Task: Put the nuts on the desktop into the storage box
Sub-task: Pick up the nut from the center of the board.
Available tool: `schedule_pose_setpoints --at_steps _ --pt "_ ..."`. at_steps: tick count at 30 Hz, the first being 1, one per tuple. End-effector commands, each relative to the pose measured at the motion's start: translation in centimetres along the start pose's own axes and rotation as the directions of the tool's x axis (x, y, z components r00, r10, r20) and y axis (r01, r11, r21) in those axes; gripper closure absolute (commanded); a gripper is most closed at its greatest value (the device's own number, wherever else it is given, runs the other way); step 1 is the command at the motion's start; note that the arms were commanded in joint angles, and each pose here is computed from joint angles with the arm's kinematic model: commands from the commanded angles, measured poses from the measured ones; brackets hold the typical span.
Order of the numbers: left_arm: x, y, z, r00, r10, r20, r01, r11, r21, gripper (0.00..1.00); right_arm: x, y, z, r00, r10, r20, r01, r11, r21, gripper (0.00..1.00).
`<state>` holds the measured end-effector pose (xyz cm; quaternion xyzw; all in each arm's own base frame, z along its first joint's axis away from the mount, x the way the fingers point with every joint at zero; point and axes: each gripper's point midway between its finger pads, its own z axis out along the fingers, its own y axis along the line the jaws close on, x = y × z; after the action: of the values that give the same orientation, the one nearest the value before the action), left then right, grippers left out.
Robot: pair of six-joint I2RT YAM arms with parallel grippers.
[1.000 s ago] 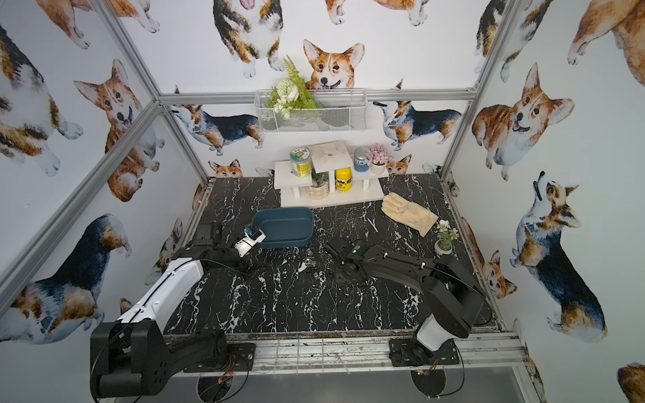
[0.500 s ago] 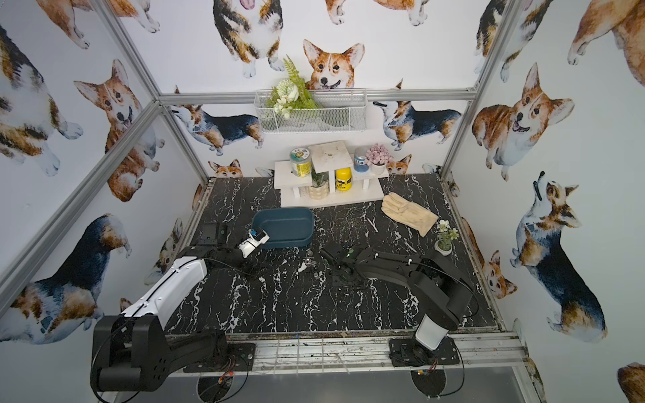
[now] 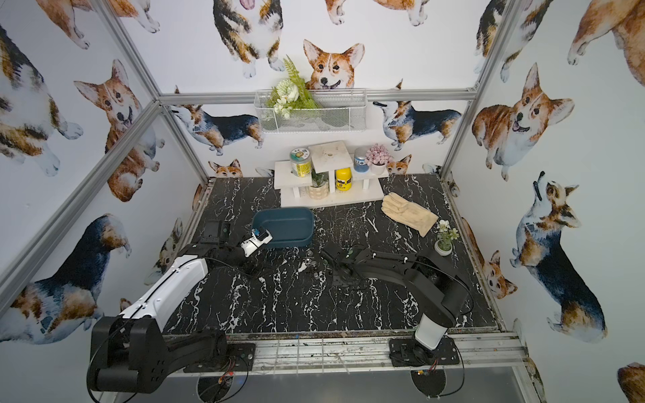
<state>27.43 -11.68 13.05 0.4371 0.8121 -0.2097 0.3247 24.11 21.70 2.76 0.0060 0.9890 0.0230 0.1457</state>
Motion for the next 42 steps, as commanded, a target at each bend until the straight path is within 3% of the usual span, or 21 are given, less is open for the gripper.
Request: schedule_pose_setpoints --at_steps 1,3,7,10,12,15,20,23,26,30,33,38,42 --pt "-1.4 -0.7 -0.3 0.998 0.054 0.027 -0.056 0.998 0.043 0.0 -1.6 1.0 -1.3 0.997 -0.017 0.078 0.022 0.998 -0.059 0.76" --pt "-2.6 -0.8 -0.3 0.996 0.072 0.057 -0.076 0.995 0.063 0.0 -2.2 1.2 -2.2 0.993 -0.033 0.114 0.042 0.996 -0.079 0.82" --pt "-5.3 -1.8 -0.4 0.986 0.103 0.133 -0.12 0.985 0.124 0.0 -2.9 2.2 -3.9 0.987 -0.074 0.143 0.093 0.987 -0.133 0.82" --pt "-7.3 -2.5 -0.5 0.973 0.118 0.197 -0.153 0.972 0.176 0.0 -3.4 4.1 -6.0 0.978 -0.09 0.188 0.137 0.957 -0.255 0.82" --pt "-8.5 -3.3 -0.7 0.962 0.129 0.241 -0.182 0.96 0.213 0.0 -3.7 6.4 -8.3 0.971 -0.081 0.224 0.167 0.904 -0.394 0.82" --pt "-9.1 -4.7 -0.4 0.948 0.146 0.281 -0.224 0.937 0.269 0.0 -3.7 10.5 -12.9 0.961 -0.061 0.268 0.224 0.738 -0.637 0.8" --pt "-8.3 -7.2 -0.5 0.925 0.185 0.331 -0.301 0.889 0.346 0.0 -1.6 15.8 -19.9 0.963 -0.096 0.253 0.271 0.365 -0.891 0.79" --pt "-8.4 -7.7 -0.7 0.919 0.18 0.351 -0.311 0.878 0.364 0.0 -0.7 17.3 -22.5 0.958 -0.118 0.261 0.282 0.227 -0.932 0.79" --pt "-8.5 -8.4 -1.1 0.905 0.177 0.388 -0.333 0.861 0.384 0.0 -0.4 17.9 -23.6 0.963 -0.113 0.243 0.258 0.144 -0.955 0.79" --pt "-8.4 -9.2 -1.4 0.887 0.198 0.417 -0.375 0.837 0.399 0.07 -0.3 18.3 -23.5 0.971 -0.109 0.212 0.224 0.115 -0.968 0.79" --pt "-8.3 -9.6 -1.7 0.878 0.206 0.432 -0.393 0.825 0.406 0.15 -0.5 18.2 -23.0 0.976 -0.089 0.199 0.21 0.137 -0.968 0.79" --pt "-7.0 -10.9 -2.1 0.852 0.268 0.449 -0.464 0.785 0.412 0.19 -0.8 17.8 -22.8 0.978 -0.058 0.198 0.205 0.155 -0.966 0.8" --pt "-6.8 -11.0 -2.2 0.854 0.283 0.436 -0.467 0.786 0.406 0.24 -1.1 17.4 -22.0 0.983 -0.045 0.18 0.186 0.19 -0.964 0.81"
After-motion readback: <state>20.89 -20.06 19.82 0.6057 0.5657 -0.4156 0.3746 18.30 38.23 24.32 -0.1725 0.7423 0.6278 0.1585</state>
